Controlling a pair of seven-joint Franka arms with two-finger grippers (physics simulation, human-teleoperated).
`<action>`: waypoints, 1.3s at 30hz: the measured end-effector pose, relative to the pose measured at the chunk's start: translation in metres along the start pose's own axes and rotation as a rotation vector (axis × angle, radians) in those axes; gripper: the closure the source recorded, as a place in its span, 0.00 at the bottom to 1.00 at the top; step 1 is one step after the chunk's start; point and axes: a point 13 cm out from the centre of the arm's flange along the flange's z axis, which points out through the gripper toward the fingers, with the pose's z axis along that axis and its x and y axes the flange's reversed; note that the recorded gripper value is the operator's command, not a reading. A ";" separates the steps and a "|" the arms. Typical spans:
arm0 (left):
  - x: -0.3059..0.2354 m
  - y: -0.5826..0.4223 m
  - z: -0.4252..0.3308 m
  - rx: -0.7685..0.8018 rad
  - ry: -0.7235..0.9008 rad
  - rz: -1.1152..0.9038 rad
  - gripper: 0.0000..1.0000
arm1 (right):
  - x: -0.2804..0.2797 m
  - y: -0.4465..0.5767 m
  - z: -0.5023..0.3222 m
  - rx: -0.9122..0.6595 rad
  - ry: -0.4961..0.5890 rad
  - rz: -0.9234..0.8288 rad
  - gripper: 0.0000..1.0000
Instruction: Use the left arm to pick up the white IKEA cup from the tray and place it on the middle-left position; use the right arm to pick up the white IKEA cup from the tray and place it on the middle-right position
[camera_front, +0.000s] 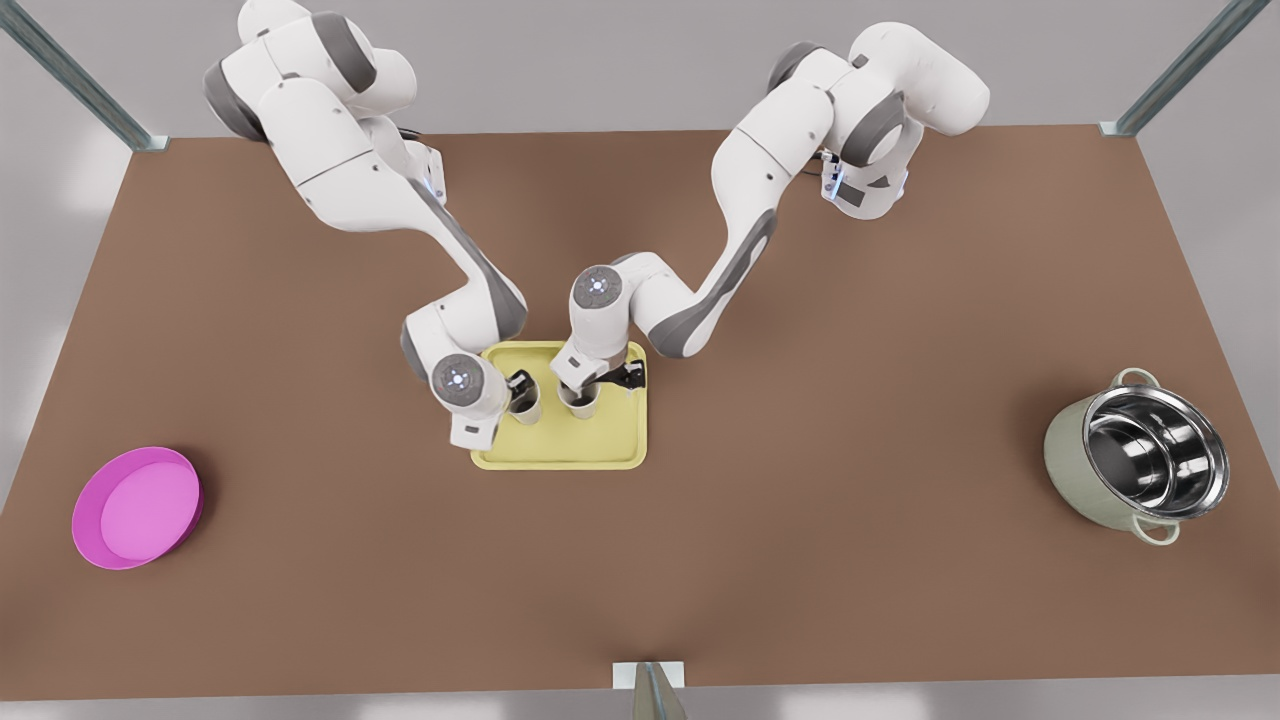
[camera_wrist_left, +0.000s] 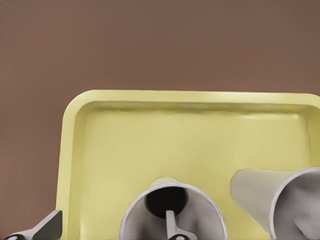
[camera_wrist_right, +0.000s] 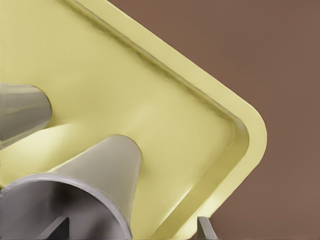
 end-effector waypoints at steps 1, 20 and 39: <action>0.001 0.001 0.004 -0.005 0.000 -0.004 0.00 | 0.000 0.002 0.001 -0.002 0.002 -0.001 0.16; -0.002 -0.006 0.000 0.009 -0.017 -0.114 0.81 | 0.000 0.000 -0.030 -0.009 -0.010 0.014 0.79; -0.035 0.363 -0.009 -0.047 0.054 -0.410 0.83 | 0.027 -0.217 -0.161 0.035 -0.037 0.238 0.82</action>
